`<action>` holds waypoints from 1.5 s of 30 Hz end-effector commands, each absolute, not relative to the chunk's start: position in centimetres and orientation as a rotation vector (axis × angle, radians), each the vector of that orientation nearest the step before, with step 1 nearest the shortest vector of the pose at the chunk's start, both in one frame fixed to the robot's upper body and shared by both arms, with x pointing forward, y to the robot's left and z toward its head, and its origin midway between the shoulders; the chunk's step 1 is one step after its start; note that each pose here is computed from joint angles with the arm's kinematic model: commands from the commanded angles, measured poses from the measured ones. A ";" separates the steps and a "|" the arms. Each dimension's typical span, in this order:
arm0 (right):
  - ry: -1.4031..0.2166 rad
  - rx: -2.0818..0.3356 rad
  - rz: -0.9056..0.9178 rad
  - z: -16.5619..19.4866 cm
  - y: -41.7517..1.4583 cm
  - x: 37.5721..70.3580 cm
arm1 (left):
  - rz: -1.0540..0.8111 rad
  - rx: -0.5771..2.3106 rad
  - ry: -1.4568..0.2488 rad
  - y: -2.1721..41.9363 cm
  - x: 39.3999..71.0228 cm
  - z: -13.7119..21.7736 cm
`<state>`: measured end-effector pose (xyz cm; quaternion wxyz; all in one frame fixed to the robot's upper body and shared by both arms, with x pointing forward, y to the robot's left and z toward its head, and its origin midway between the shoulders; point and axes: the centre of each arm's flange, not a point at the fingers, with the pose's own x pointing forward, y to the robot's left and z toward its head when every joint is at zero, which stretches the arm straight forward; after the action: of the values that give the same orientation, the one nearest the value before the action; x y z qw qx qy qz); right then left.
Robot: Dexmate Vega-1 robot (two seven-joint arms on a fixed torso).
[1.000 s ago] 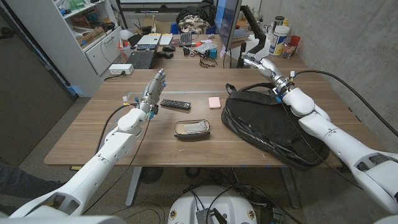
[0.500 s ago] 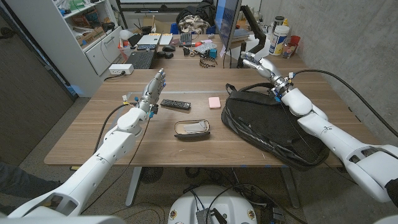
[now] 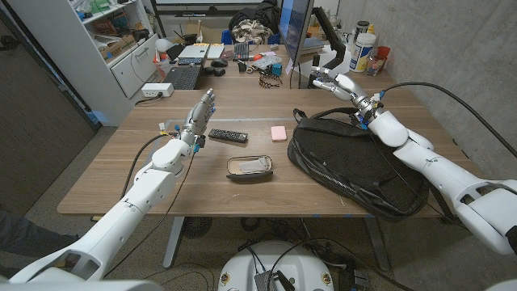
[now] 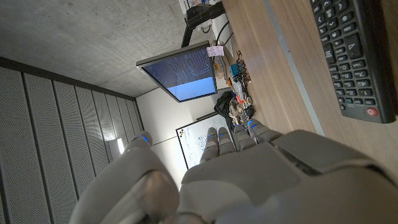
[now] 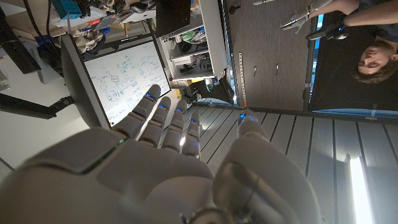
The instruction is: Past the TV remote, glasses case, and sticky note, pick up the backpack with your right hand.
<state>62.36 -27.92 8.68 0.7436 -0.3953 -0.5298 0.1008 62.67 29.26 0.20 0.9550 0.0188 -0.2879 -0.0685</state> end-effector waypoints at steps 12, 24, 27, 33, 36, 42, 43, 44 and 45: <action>-1.257 -1.115 0.179 9.7 -27.8 61.8 | -0.136 0.047 -0.590 28.8 62.6 0.2; -1.272 -1.255 0.188 10.5 -27.2 61.9 | -0.130 0.040 -0.593 28.9 62.6 0.0; -1.273 -1.300 0.186 10.7 -27.1 61.8 | -0.128 0.039 -0.593 28.9 62.6 0.0; -1.273 -1.359 0.186 10.8 -27.0 61.6 | -0.130 0.033 -0.593 29.0 62.8 -0.2; -1.275 -1.396 0.185 10.8 -27.0 61.6 | -0.132 0.032 -0.591 28.9 62.9 -0.3; -1.276 -1.462 0.183 10.7 -26.8 61.5 | -0.133 0.034 -0.594 28.9 62.9 -0.2; -1.277 -1.470 0.181 10.7 -26.8 61.5 | -0.132 0.034 -0.595 29.0 62.9 -0.1; -1.277 -1.476 0.182 10.7 -26.9 61.5 | -0.131 0.034 -0.596 29.0 62.8 -0.1; -1.274 -1.481 0.183 10.8 -26.8 61.5 | -0.131 0.034 -0.596 29.0 62.8 -0.1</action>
<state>61.59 -26.94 10.69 0.5866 -0.5920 -0.5468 0.0803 62.79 28.95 -0.24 0.9544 0.0173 -0.2911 -0.0644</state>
